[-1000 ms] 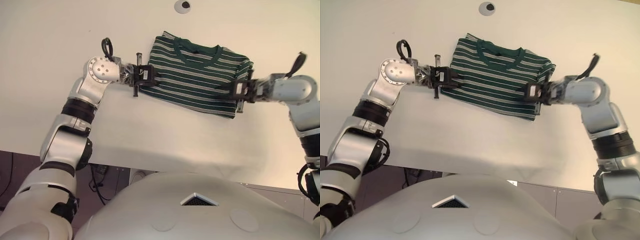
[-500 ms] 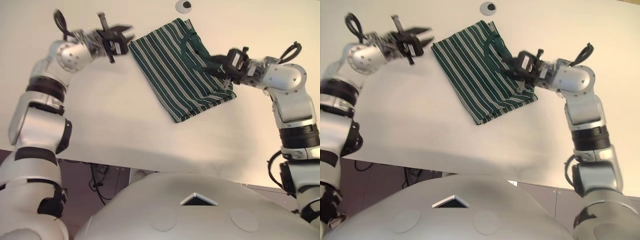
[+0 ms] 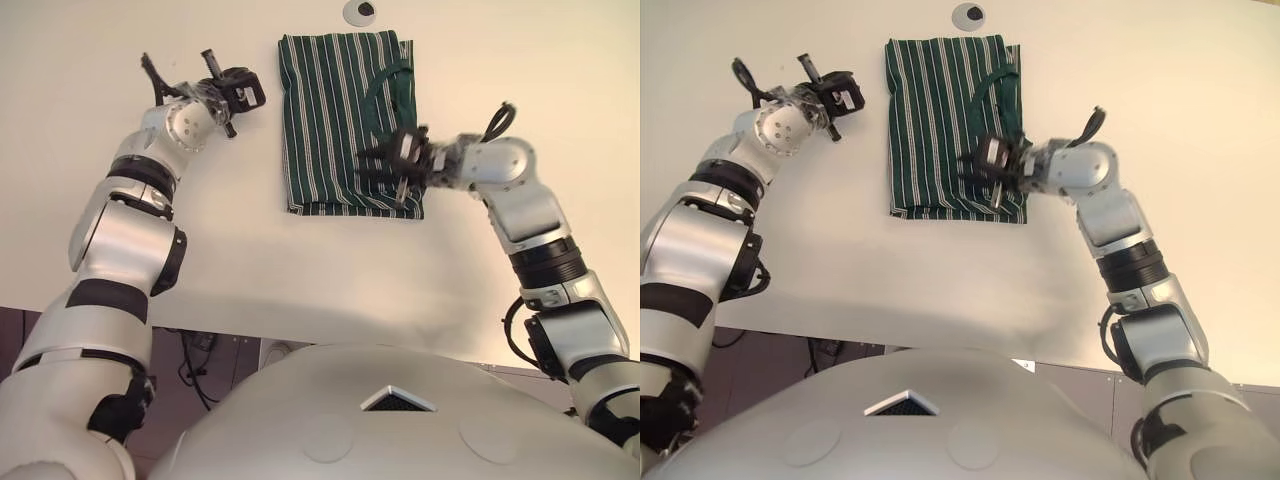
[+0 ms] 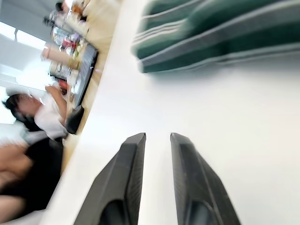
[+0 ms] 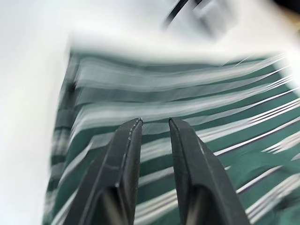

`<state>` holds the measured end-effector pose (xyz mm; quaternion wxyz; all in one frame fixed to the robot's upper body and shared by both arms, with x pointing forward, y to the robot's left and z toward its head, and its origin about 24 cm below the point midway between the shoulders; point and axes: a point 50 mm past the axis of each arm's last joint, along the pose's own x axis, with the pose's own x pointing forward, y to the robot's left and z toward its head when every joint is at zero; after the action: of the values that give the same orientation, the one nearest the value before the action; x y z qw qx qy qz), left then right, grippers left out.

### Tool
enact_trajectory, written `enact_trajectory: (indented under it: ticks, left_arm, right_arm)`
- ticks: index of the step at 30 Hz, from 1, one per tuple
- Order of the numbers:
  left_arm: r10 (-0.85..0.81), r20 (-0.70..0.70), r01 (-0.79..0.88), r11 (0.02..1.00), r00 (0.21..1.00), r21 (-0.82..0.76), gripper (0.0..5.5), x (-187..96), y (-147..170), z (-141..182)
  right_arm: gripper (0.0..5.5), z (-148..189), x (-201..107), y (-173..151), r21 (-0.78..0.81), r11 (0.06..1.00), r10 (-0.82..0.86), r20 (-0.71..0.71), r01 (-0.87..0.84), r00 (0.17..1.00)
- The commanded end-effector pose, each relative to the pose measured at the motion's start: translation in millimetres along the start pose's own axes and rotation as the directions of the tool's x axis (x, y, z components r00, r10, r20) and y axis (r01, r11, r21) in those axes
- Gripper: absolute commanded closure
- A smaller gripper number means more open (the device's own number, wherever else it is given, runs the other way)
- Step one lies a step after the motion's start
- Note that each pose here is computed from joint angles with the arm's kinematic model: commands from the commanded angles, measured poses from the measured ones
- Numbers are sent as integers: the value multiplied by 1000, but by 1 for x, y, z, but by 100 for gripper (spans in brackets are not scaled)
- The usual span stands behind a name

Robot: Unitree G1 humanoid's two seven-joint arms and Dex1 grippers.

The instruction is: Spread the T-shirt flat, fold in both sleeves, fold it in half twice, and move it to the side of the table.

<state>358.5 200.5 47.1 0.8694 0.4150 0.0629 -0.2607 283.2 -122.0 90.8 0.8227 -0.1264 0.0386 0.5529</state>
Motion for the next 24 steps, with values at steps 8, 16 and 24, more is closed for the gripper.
enact_trajectory:
  ticks: [8, 16, 24]
  left_arm:
    - [-104, 254, 176, 944, 962, -279, 412, -139, -30, -26]
    - [-332, 257, 372, 920, 908, -126, 338, -152, -68, -13]
    - [-451, 342, 460, 886, 824, 58, 338, -138, -86, 26]
  right_arm:
    - [442, -18, -105, -3, 84, 987, -134, -42, 137, 990]
    - [376, -36, -123, 48, -154, 977, -167, -105, 150, 980]
    - [376, -60, -110, 79, -408, 910, -32, -252, -76, 967]
